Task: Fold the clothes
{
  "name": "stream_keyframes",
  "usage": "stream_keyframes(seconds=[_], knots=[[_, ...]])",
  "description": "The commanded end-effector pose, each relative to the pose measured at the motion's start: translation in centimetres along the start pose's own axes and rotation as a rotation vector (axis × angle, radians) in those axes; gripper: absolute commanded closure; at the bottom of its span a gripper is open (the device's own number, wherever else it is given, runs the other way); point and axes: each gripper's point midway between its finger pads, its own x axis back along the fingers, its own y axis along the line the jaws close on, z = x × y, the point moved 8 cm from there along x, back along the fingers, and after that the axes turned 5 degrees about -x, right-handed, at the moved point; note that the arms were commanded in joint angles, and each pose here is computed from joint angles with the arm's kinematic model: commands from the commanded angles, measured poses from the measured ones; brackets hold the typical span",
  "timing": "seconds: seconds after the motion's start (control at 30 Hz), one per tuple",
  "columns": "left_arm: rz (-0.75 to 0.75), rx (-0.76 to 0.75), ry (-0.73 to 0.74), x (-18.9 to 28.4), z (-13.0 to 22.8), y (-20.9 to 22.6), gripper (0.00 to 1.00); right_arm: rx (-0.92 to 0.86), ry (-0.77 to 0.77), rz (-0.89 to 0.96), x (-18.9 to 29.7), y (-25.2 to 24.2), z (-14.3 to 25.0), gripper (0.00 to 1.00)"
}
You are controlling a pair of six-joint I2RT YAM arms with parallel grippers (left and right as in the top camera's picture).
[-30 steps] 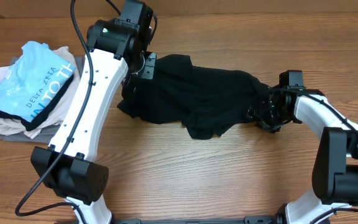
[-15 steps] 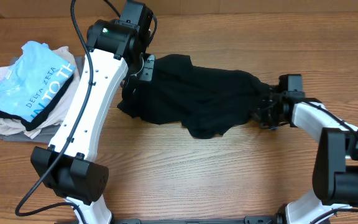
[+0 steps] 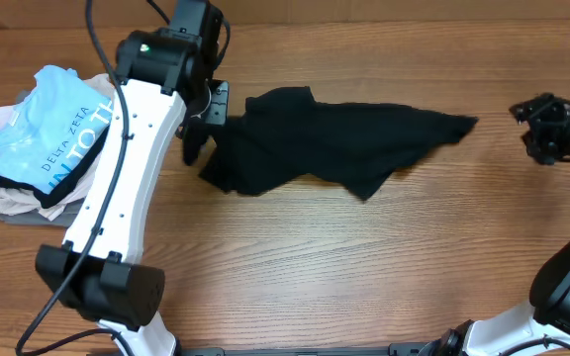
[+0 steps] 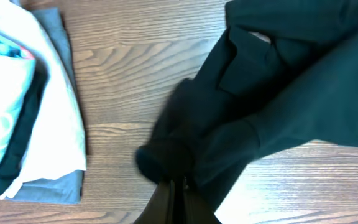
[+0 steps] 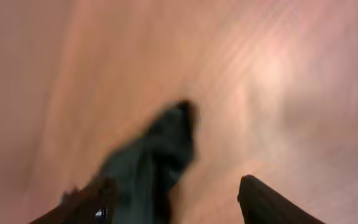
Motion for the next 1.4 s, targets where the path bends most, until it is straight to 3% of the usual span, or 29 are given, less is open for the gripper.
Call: stream_keyframes(seconds=[0.0, 0.13, 0.33, 0.5, 0.63, 1.07, 1.3, 1.37], knots=[[-0.021, -0.006, -0.054, 1.7, 0.0, 0.7, 0.96, 0.039, 0.111, -0.014, -0.2, 0.3, 2.1, 0.34], [-0.015, -0.005, -0.065, 1.8, -0.2, 0.6, 0.96, 0.072, 0.277, 0.06, -1.3, 0.0, 6.2, 0.35], [0.03, -0.003, -0.081, 1.8, -0.5, 0.2, 0.96, 0.22, 0.548, 0.164, -4.5, 0.4, 15.7, 0.4], [0.034, -0.004, -0.081, 1.8, -0.5, 0.1, 0.96, 0.339, 0.624, 0.171, -7.3, 0.8, 21.9, 0.48], [0.034, -0.005, -0.075, 1.8, -0.4, 0.1, 0.96, 0.319, 0.647, 0.166, -8.4, 1.3, 25.2, 0.52], [0.06, -0.007, -0.07, 1.8, -0.3, -0.1, 0.96, 0.158, 0.556, 0.187, -10.1, 1.8, 26.9, 0.53], [0.06, -0.007, -0.069, 1.8, -0.3, -0.1, 0.96, 0.121, 0.557, 0.204, -10.2, 1.2, 27.1, 0.73], [0.06, -0.007, -0.069, 1.8, -0.3, -0.2, 0.96, 0.122, 0.55, 0.207, -10.3, 1.2, 27.0, 0.73]])
